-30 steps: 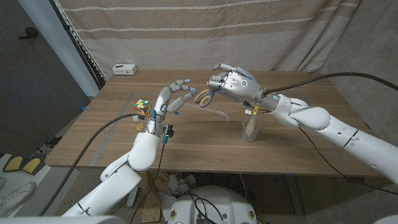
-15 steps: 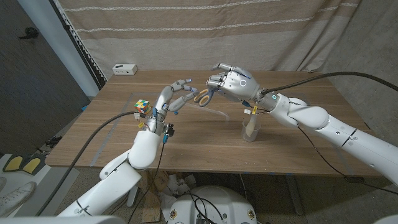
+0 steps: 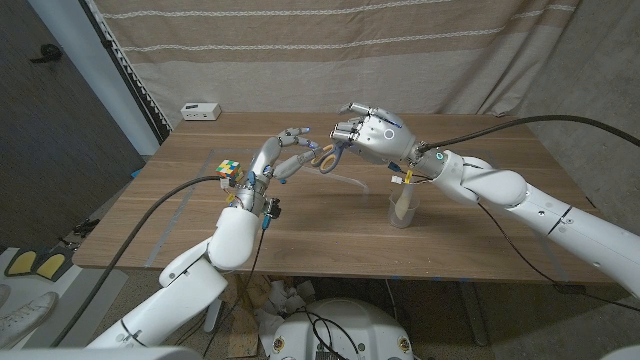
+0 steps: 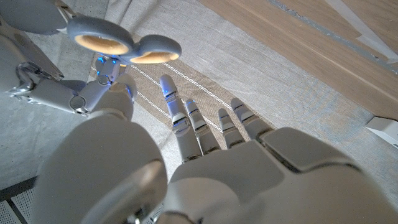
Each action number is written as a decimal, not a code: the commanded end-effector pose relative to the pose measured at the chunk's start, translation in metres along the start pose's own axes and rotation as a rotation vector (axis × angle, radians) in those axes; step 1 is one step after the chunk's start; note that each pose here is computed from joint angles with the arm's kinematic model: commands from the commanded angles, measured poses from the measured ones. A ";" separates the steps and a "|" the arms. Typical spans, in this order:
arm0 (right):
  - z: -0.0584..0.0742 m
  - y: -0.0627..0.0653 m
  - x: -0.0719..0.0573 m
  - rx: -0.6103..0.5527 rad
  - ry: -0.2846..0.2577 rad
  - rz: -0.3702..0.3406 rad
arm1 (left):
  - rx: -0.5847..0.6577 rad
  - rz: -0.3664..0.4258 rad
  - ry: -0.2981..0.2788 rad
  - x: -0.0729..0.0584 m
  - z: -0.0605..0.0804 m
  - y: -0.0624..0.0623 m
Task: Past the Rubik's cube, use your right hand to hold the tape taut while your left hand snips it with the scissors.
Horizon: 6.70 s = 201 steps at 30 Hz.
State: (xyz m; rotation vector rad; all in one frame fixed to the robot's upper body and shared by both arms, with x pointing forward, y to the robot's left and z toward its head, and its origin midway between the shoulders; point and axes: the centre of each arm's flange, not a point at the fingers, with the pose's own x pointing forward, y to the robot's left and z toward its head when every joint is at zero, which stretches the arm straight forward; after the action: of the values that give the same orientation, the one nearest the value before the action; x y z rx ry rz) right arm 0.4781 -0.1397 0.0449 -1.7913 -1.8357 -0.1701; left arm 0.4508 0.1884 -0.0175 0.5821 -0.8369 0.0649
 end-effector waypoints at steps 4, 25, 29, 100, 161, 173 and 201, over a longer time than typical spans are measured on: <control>-0.002 0.003 0.004 -0.004 -0.015 0.000 | 0.051 -0.006 0.002 0.004 0.004 0.005; -0.002 0.003 0.009 -0.026 -0.025 0.032 | 0.057 -0.031 0.041 -0.009 0.007 0.001; -0.002 0.005 0.011 -0.027 -0.025 0.041 | 0.043 -0.029 0.048 -0.014 0.006 0.002; 0.009 0.004 0.021 -0.014 -0.052 0.013 | 0.125 -0.079 0.059 -0.009 0.009 -0.017; 0.013 0.002 0.020 0.011 -0.066 -0.021 | 0.163 -0.223 0.102 -0.003 0.026 -0.035; 0.015 -0.002 0.021 0.014 -0.063 -0.027 | 0.152 -0.233 0.093 -0.005 0.026 -0.039; 0.013 -0.002 0.019 0.036 -0.048 -0.023 | 0.032 -0.056 0.032 -0.013 0.017 -0.048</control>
State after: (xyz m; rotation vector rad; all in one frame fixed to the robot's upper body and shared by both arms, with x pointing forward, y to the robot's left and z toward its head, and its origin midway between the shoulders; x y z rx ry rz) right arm 0.4732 -0.1156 0.0436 -1.7720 -1.8876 -0.1151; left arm 0.4419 0.1426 -0.0356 0.6753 -0.7646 0.0068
